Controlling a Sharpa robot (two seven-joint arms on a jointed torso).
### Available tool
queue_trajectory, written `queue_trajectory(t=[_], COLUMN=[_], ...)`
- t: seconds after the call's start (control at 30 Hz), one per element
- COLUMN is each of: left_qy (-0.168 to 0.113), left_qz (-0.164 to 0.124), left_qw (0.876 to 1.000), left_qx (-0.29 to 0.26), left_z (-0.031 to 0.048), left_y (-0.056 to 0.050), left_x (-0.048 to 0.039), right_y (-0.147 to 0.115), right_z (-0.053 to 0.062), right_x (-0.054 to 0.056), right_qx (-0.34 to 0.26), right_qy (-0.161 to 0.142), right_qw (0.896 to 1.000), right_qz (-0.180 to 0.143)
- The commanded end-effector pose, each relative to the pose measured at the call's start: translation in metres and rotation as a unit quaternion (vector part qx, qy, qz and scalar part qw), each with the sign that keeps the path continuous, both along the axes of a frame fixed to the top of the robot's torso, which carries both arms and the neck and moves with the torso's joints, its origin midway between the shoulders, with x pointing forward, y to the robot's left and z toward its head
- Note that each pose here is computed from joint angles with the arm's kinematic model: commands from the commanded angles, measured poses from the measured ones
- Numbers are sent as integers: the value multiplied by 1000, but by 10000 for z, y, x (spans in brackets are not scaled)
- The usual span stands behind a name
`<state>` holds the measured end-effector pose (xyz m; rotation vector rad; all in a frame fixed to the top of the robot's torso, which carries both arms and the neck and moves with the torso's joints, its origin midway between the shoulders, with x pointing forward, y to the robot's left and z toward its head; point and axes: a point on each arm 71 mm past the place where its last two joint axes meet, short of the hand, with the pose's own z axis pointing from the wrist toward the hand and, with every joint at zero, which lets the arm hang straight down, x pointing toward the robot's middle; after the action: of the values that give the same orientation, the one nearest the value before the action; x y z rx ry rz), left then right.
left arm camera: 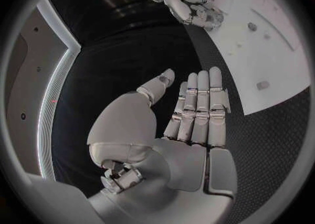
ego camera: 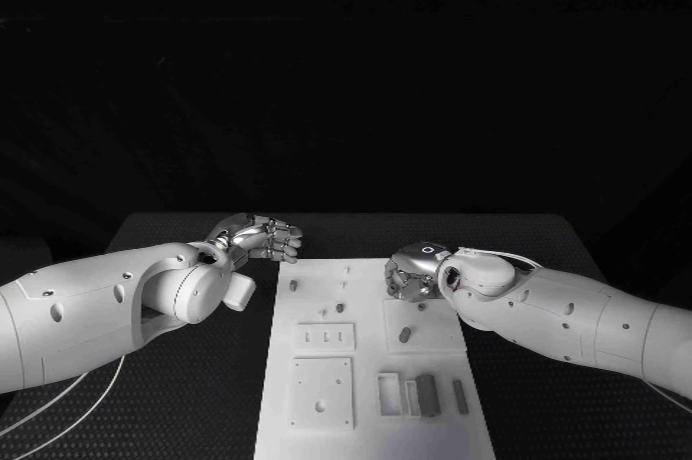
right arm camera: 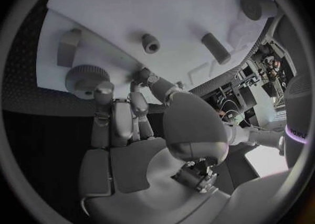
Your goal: Assemble the parts on the task board
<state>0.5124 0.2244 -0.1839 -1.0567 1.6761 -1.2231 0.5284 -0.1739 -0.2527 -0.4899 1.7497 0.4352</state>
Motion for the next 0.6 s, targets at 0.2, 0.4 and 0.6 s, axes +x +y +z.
queue_trajectory(t=[0.2, 0.4, 0.6], left_qy=[-5, -5, -5], left_qz=[-5, -5, -6], left_qw=[1000, 1000, 1000], left_qx=[-1, -1, 0], left_z=[17, 17, 16], left_y=[-19, -23, -42], left_x=[0, 3, 13], right_y=[63, 233, 404], right_z=[87, 172, 225], right_x=[-2, 24, 77], right_qx=[26, 37, 42], right_qy=[-51, -85, -108], right_qw=[998, 996, 993], right_qz=[-22, -20, -11])
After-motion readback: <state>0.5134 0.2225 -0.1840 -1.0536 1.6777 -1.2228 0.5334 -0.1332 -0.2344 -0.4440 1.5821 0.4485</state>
